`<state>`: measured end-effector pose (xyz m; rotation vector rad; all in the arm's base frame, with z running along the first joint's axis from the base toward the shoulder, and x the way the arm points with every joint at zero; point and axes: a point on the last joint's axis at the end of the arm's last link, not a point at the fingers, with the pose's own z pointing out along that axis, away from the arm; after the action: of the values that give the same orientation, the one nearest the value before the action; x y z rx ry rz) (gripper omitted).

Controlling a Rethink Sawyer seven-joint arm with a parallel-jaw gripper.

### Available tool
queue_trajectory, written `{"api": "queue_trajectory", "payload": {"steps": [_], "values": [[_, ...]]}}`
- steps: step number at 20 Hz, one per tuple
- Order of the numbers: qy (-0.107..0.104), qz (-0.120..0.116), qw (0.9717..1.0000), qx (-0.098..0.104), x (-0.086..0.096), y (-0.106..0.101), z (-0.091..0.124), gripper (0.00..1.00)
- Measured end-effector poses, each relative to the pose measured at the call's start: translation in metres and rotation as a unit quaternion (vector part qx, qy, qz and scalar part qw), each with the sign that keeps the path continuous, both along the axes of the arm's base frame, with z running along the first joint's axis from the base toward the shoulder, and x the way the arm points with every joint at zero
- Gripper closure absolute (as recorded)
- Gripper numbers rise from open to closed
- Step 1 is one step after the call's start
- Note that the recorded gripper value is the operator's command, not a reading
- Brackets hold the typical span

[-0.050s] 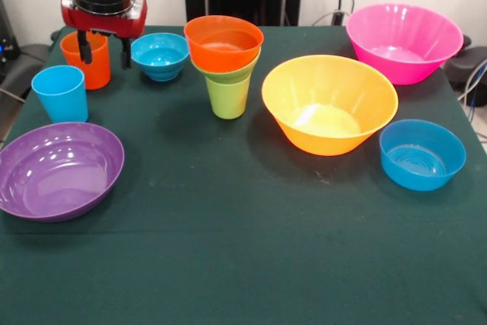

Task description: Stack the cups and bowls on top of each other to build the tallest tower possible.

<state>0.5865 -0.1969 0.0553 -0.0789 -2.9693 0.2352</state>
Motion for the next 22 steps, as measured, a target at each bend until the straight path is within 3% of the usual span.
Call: {"api": "queue_trajectory", "payload": {"steps": [11, 22], "values": [[0.006, 0.020, 0.9998, 0.003, 0.001, 0.026, -0.003, 0.00], [0.027, 0.014, 0.9992, 0.028, -0.023, 0.037, -0.007, 0.00]]}}
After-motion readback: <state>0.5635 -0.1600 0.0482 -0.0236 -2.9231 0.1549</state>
